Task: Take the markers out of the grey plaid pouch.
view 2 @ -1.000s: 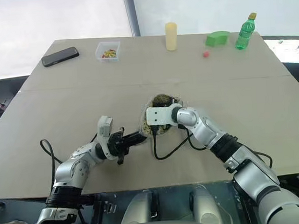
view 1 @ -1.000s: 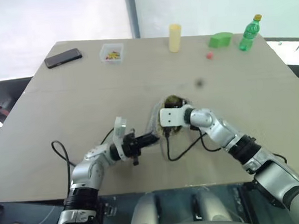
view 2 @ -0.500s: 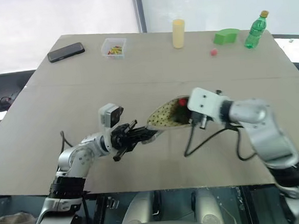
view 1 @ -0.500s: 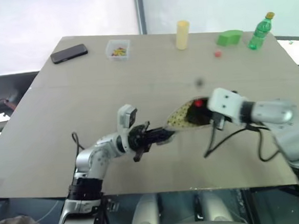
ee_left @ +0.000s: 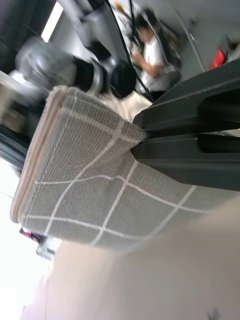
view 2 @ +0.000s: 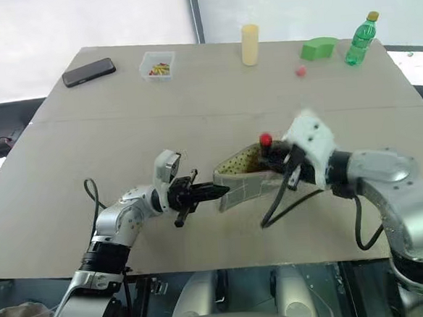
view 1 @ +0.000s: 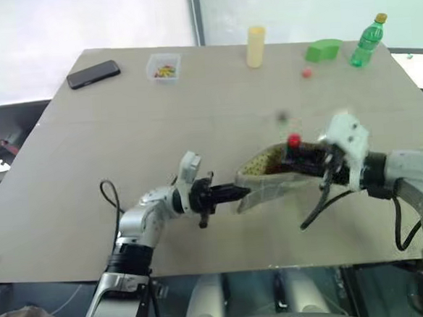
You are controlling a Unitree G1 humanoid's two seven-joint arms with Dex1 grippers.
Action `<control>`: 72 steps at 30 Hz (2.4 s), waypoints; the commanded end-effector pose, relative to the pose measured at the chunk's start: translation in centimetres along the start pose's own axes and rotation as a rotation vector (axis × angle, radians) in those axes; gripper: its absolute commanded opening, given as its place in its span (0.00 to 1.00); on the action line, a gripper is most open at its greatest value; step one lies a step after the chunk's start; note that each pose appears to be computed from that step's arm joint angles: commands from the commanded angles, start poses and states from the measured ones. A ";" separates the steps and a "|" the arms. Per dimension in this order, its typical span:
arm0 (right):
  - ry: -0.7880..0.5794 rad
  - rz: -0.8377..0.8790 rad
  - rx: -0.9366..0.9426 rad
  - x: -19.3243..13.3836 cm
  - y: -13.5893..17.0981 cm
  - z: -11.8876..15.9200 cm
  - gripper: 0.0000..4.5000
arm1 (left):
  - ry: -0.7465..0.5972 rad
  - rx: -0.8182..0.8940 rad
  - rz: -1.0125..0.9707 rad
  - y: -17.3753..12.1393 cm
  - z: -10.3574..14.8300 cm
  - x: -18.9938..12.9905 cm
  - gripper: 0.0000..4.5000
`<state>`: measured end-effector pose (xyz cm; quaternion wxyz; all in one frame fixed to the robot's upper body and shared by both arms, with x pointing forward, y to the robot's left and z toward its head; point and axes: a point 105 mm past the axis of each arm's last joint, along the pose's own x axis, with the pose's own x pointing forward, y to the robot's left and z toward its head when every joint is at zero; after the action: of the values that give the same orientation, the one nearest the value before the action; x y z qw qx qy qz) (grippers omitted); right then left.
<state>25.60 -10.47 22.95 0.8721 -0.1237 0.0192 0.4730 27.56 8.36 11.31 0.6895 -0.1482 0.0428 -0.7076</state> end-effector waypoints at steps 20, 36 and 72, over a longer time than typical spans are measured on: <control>0.385 -0.303 0.420 -8.0 -8.7 -6.2 0.11 | -0.004 0.340 0.324 0.3 4.1 -5.6 0.00; 0.495 -0.217 0.382 -5.2 -10.6 -11.3 0.94 | 0.010 0.364 0.287 -0.8 2.9 -4.5 0.00; 0.456 0.345 -0.485 4.1 1.2 -7.4 0.32 | 0.016 0.272 -0.149 -2.9 0.6 -3.7 0.00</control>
<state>27.26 -8.14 15.41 0.7316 -0.3644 0.1403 0.5588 24.93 12.33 11.24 0.6542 -0.0569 -0.0369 -0.7533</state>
